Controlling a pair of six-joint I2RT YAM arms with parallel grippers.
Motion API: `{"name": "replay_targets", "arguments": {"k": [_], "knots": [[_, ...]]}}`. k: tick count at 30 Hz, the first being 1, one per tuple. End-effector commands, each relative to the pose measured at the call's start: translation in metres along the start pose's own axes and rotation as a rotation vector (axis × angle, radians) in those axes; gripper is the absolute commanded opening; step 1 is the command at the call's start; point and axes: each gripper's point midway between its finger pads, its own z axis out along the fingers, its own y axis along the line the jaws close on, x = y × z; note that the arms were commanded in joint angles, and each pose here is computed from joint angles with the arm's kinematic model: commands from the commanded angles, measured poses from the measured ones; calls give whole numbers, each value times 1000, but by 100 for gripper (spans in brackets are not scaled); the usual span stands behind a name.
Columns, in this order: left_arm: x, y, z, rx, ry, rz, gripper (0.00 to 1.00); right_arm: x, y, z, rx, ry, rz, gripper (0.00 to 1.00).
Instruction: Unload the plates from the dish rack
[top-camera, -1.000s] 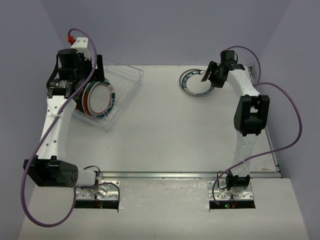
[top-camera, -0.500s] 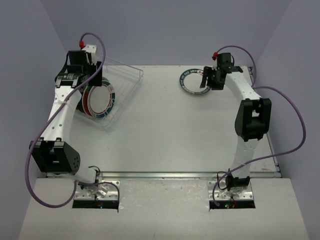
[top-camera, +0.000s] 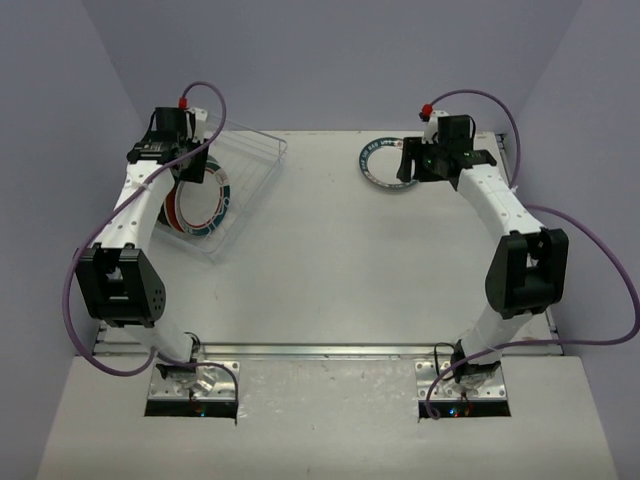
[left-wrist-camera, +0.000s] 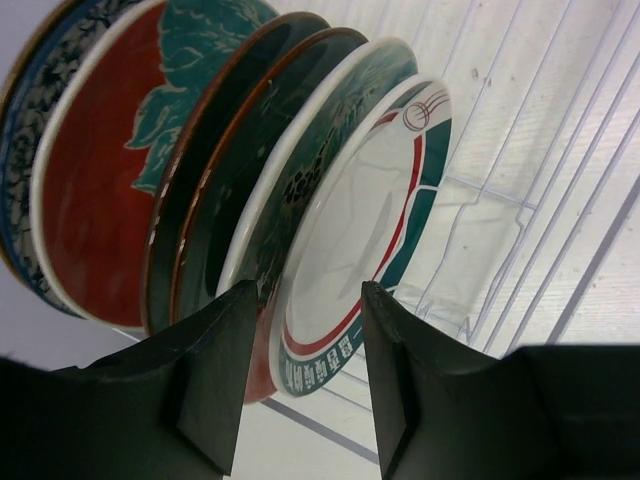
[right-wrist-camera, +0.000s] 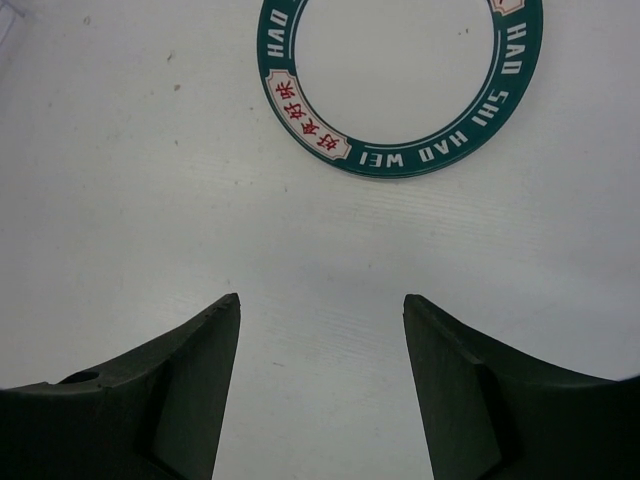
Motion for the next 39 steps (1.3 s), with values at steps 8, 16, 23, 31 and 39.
{"name": "replay_targets", "arguments": {"k": [8, 16, 23, 31, 39], "knots": [[22, 9, 39, -66, 63, 58, 36, -16, 15, -19, -85, -86, -24, 67], [-15, 20, 8, -87, -63, 34, 0, -23, 35, -37, -150, -165, -126, 66], [-89, 39, -79, -85, -321, -1, 0, -40, 67, -65, -257, -283, -239, 67], [-131, -5, -170, 229, -549, 0, 0, -47, 121, -87, -504, -273, -200, 64], [-96, -92, -209, 737, -548, 17, 0, -36, 193, -107, -720, -227, -199, 62]]}}
